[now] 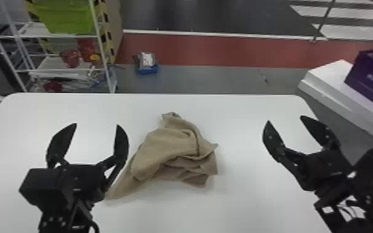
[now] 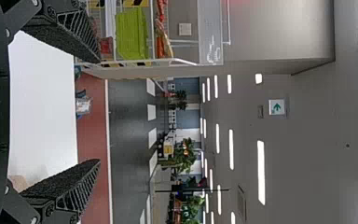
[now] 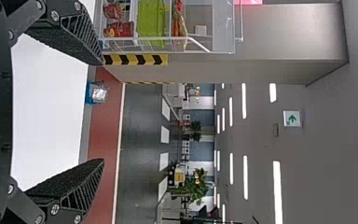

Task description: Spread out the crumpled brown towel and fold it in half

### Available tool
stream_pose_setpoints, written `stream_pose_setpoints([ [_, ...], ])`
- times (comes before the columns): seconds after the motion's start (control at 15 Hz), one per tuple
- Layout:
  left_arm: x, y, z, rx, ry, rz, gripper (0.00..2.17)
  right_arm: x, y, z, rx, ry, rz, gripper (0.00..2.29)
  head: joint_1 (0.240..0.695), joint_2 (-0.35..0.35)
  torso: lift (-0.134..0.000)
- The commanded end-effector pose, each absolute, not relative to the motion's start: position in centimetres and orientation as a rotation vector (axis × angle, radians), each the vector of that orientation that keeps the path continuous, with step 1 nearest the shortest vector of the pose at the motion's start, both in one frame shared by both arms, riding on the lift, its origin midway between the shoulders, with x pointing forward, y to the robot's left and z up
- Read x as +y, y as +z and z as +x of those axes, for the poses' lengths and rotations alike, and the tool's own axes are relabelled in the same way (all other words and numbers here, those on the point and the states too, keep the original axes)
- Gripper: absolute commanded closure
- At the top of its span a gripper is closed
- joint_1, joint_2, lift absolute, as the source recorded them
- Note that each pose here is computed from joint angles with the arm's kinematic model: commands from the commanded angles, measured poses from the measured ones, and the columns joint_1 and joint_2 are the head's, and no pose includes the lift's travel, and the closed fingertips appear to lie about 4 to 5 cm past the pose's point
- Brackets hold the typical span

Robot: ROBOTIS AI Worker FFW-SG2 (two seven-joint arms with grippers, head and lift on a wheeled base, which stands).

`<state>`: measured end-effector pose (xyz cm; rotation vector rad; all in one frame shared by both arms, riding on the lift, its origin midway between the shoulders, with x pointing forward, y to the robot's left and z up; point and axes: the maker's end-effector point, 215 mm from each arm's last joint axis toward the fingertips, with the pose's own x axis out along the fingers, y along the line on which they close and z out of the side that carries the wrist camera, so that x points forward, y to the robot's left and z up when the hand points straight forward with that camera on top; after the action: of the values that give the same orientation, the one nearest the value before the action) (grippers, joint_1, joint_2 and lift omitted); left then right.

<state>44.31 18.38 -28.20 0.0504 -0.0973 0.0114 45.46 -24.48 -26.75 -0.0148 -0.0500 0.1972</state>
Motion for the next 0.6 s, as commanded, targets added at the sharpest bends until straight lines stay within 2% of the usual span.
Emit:
stream_pose_setpoints([
  [0.0, 18.34, -28.19, 44.32, -0.098, 0.011, 0.048, 0.15, -24.46, -26.75, 45.45, -0.050, 0.198, -0.015, 0.19, 0.695, -0.076, -0.124],
  [0.53, 18.40, -28.29, 44.33, -0.096, 0.009, 0.049, 0.15, -24.19, -26.83, 45.42, -0.049, 0.209, -0.012, 0.19, 0.695, -0.073, -0.124],
])
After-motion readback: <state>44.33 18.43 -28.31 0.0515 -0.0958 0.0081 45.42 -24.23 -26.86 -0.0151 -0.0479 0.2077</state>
